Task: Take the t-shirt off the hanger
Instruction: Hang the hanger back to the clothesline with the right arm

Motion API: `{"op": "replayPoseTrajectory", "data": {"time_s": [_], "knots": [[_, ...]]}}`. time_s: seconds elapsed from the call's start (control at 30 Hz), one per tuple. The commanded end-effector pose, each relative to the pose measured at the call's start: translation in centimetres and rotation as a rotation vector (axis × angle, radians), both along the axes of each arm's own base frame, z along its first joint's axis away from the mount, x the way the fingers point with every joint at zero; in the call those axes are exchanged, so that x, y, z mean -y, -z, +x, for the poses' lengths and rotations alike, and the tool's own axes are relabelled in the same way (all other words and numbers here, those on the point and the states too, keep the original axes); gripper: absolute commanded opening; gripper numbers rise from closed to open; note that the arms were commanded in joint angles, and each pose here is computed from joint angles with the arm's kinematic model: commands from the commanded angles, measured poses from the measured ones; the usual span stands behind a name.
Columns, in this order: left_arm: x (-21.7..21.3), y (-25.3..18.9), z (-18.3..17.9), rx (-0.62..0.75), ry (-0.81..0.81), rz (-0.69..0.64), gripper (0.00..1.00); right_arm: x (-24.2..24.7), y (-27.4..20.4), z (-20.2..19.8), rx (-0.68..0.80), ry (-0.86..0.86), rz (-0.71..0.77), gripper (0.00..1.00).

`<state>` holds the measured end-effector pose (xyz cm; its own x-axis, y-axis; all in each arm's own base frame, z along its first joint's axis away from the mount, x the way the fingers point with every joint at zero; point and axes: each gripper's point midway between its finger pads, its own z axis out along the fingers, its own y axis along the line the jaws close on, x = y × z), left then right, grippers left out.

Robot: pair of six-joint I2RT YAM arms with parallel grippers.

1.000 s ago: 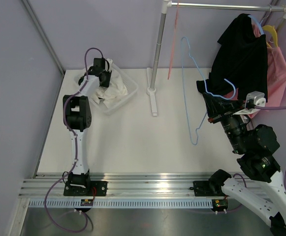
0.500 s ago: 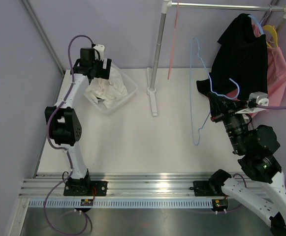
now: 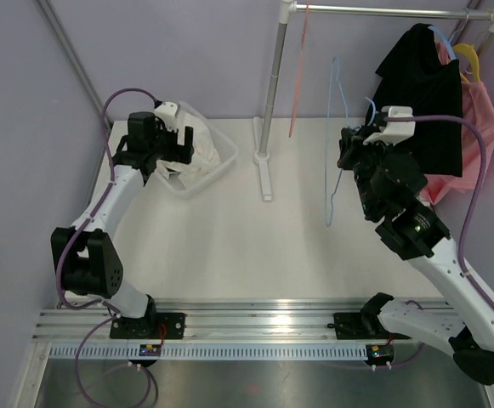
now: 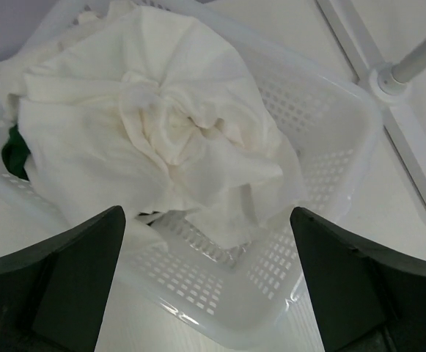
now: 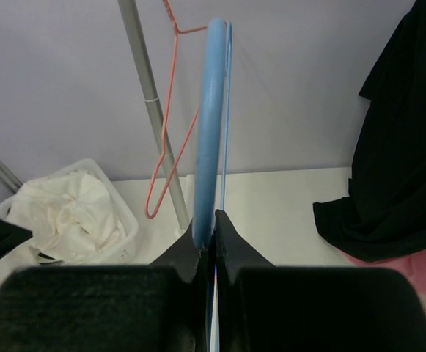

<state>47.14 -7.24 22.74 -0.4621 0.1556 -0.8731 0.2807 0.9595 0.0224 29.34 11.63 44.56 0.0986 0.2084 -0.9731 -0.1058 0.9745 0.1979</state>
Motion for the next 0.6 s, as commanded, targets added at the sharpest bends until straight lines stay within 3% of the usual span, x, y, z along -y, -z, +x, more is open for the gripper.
{"op": "replayPoseTrajectory", "data": {"time_s": [0.0,0.17,0.2,0.37,0.57], "knots": [[3.2,-3.1,-2.6,0.124,0.119,-0.091,0.99,1.1,-2.4,0.8,0.02,0.092,-0.012,0.0],[5.5,-3.8,-7.0,0.199,0.219,-0.131,0.99,-1.2,-4.2,3.1,0.016,0.061,-0.091,0.0],[5.7,-2.0,-7.9,0.176,0.222,-0.127,0.99,-2.1,-4.5,3.5,0.022,0.02,-0.113,0.0],[6.1,-1.3,-9.9,0.228,0.24,-0.072,0.99,-3.0,-5.6,6.9,-0.026,0.033,-0.186,0.0],[6.8,-2.1,-10.9,0.27,0.27,-0.075,0.99,-2.0,-5.9,11.2,-0.059,0.011,-0.132,0.0]]}}
